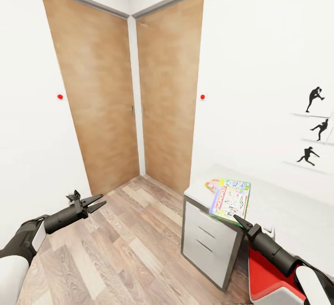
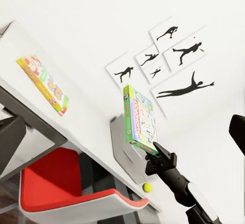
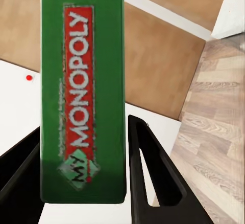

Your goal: Put all the toys in the child's room - the three board games (two on the bed and one on the table), the two jigsaw puzzles on the table, and the tennis ball on the table - inside the toy box on the table in the child's room.

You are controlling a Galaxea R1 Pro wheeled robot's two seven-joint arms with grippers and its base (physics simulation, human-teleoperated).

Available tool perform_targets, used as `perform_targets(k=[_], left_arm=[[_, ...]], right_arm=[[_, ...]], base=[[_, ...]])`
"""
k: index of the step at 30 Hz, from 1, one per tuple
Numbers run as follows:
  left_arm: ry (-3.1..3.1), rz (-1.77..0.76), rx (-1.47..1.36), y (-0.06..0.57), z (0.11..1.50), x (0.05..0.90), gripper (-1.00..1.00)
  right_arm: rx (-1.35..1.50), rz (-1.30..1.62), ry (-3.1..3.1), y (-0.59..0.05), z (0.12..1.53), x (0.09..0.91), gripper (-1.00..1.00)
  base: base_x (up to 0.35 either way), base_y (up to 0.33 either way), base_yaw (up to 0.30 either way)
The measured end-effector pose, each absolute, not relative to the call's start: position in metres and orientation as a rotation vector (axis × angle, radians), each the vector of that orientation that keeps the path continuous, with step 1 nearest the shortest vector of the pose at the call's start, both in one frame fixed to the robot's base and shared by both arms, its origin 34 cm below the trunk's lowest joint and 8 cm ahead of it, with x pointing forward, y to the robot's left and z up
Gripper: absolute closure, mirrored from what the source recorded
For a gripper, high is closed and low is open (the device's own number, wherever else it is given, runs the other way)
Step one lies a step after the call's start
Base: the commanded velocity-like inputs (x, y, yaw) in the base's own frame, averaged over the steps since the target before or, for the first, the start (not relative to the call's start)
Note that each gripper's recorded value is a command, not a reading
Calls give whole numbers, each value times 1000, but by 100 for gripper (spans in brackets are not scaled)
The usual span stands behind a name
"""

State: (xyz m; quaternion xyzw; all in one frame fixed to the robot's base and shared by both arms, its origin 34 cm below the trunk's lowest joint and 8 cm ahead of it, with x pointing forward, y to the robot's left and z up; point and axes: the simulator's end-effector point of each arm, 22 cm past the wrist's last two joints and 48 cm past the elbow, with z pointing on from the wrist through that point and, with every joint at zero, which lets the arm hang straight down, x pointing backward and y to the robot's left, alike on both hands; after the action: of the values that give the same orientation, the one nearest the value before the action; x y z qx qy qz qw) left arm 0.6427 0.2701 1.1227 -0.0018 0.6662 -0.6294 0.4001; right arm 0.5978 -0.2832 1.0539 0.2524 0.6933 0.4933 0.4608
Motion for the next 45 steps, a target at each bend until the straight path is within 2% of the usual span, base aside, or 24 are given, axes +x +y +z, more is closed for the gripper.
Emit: perform_targets(k=[34, 45], left_arm=[[1704, -1597, -22, 269, 1111, 645, -100], [1710, -1599, -28, 269, 1106, 646, -100]], right_arm=[[635, 1209, 1727, -283, 1043, 599, 100], [642, 1212, 1730, -283, 1040, 599, 100]], base=[[1, 3, -265], [100, 54, -253]])
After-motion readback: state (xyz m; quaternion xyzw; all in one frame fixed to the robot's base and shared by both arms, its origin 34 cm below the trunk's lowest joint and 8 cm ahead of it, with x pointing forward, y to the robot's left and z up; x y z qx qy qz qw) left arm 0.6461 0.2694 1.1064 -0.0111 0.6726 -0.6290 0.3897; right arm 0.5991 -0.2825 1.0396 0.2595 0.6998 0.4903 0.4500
